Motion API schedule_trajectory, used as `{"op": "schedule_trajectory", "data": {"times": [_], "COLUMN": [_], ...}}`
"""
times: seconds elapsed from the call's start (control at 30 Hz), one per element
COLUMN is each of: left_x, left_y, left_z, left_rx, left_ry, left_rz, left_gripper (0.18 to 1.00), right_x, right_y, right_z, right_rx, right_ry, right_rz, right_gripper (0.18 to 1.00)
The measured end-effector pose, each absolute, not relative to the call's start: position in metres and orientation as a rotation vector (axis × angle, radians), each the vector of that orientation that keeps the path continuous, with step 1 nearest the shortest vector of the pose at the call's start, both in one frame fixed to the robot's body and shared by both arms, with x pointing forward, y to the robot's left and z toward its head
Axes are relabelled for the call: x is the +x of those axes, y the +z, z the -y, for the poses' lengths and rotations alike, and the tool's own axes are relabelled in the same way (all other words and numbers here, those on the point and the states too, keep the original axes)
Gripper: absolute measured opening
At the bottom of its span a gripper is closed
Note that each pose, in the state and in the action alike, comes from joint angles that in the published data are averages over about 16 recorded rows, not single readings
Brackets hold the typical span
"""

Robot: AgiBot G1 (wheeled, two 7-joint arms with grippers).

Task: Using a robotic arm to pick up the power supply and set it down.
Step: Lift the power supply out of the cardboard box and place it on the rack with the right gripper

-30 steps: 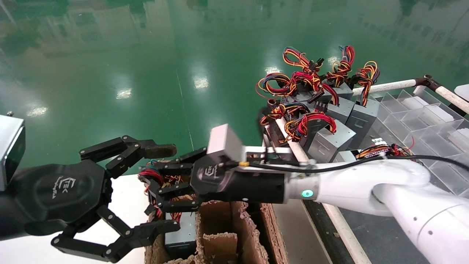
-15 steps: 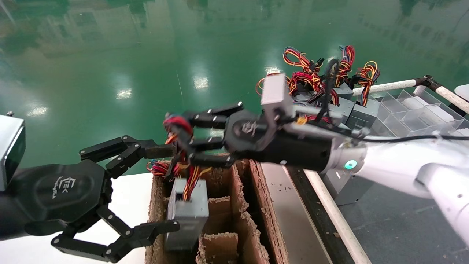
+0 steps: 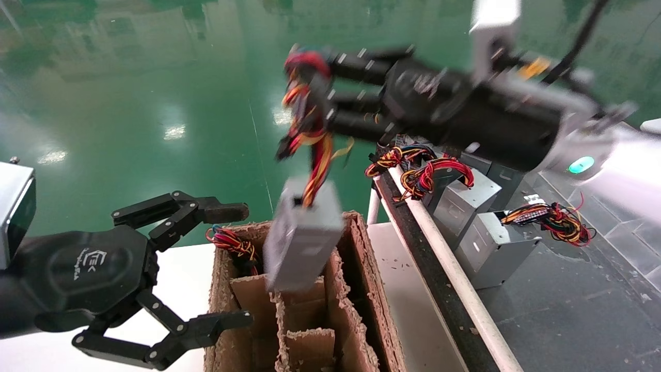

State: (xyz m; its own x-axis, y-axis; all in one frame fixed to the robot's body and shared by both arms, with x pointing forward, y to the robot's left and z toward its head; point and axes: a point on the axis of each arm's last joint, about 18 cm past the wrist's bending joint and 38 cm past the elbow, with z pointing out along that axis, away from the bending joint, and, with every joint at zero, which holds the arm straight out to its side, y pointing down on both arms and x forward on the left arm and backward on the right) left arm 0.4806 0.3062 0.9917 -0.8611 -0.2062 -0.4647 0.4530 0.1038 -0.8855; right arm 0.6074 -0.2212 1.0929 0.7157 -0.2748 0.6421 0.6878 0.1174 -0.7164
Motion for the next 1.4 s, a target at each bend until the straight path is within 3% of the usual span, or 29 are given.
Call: {"op": "schedule_trajectory", "data": {"times": [0.33,0.63,1.07,1.4], "left_x": [0.481,0.481,0.481,0.481], "left_y": [0.992,0.992,0.992,0.992], "left_z": [-0.306,-0.306,-0.306,-0.306], "left_rx": [0.240,0.240,0.240,0.240], "left_ry": [-1.808,-1.808,-1.808,-1.808], "left_rz": [-1.908,-1.908,-1.908,-1.908], "left_gripper": [1.001,1.001,1.001,1.001], "right_x": [0.584,0.556,0.518,0.511], "right_y": [1.148,1.171,1.157,1.125], "right_z": [0.302,0.390,0.512,0.579], "right_rx": [-1.223,-1.176,-1.103,-1.043], "right_ry": [-0.933,-1.123,-1.374,-1.489], "right_rz": [0.342,0.223,-0.054,-0.315], "right_gripper": [0.192,0.192,0.192,0.192]}}
